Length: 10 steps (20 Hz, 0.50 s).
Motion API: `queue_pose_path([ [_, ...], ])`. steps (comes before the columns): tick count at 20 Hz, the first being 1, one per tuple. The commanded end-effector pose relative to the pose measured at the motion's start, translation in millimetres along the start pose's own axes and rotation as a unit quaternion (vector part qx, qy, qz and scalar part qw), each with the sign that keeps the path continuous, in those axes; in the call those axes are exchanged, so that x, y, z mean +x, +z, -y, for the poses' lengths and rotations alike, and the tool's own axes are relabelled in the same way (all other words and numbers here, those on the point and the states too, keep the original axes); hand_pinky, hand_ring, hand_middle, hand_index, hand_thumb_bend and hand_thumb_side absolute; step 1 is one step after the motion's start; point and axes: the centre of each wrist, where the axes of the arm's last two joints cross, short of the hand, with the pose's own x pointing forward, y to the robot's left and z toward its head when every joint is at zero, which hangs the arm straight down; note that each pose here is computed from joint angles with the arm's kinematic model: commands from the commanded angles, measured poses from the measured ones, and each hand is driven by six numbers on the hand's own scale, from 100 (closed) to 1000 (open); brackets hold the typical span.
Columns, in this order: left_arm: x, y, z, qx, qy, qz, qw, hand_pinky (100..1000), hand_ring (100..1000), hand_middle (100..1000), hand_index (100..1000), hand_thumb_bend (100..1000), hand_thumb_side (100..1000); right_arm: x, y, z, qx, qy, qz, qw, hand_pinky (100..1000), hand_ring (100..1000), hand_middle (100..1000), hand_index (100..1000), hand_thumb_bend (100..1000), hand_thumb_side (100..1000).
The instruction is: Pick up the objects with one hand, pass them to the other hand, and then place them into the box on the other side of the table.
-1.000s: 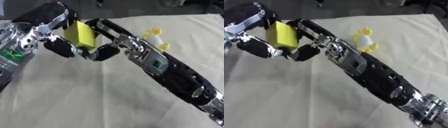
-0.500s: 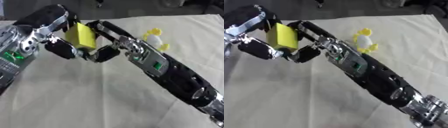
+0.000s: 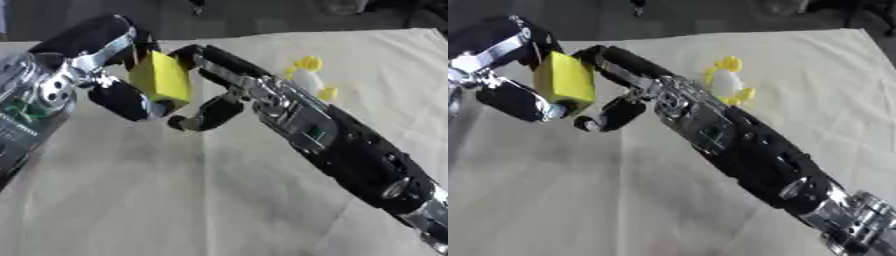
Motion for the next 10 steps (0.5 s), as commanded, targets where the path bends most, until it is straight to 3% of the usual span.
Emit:
queue_pose_path([
  [1,-24,4,-17.8,0.020,-0.013,-0.036,0.999,662,522,383,413,389,100,0,2,9.2,0.006,0.034,0.008,0.999,878,833,707,920,573,100],
  [10,-45,9,-16.8,-0.002,-0.033,-0.055,0.998,665,519,363,394,463,100,-4,3,8.3,-0.009,0.047,-0.022,0.999,883,833,710,930,638,100],
])
